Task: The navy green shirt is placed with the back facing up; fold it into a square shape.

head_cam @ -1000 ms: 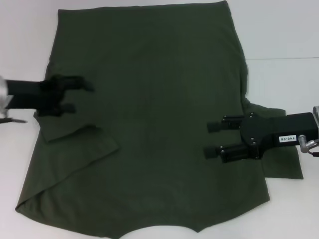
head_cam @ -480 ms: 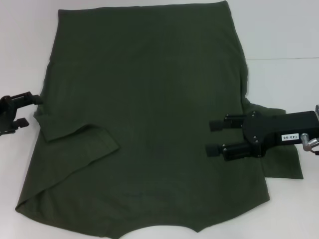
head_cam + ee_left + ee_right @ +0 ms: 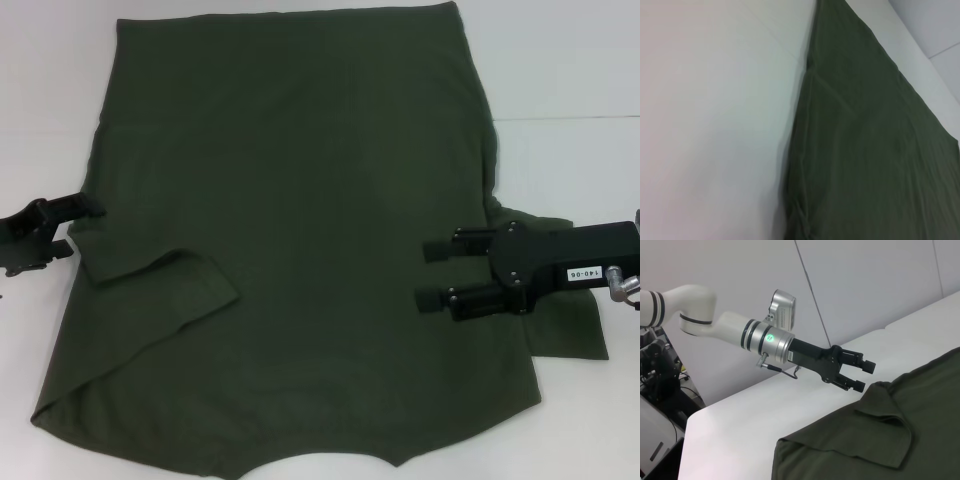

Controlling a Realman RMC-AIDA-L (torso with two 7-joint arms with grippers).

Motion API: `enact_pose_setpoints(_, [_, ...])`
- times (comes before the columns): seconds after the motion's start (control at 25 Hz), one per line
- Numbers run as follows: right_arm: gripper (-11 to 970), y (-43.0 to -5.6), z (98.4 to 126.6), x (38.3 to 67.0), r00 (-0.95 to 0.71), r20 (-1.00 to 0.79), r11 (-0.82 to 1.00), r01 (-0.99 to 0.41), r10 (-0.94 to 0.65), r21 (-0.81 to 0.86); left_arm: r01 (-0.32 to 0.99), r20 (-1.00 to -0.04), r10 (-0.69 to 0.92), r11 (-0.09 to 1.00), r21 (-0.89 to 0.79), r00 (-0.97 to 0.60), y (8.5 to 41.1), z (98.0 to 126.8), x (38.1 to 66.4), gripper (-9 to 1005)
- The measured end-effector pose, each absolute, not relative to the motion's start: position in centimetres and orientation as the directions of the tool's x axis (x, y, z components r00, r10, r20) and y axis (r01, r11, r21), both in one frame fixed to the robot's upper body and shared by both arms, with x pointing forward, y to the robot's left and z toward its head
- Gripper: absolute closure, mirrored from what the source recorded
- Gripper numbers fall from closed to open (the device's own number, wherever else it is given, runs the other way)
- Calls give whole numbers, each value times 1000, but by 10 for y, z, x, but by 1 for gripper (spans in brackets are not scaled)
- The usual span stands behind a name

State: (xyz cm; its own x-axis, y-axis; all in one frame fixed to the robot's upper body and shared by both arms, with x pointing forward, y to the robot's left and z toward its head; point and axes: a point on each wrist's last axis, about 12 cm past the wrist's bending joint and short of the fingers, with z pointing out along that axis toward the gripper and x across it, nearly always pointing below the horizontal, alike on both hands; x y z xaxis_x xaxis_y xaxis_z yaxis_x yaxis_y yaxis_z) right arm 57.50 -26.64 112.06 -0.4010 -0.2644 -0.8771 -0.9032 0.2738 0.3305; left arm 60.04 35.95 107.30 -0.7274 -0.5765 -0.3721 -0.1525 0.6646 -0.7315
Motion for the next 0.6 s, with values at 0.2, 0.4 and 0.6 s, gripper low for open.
enact_pose_setpoints(0.2, [80,-267,1120,575,-403,-877,276,-902,-262,332,-161,-369,-580,665,-729,-726,357,1069,600,127])
enact_pose_setpoints(0.4, [80,-268,1121,575,-403,-878,279,-902,-260,331,-157,-366,-575,665,-730,-732,350,1065,599,128])
enact_pose_setpoints(0.6, [80,-268,1121,575,-403,-878,279,-901,-259,331,-151,-362,-566,666,-731,-741,340,1061,601,128])
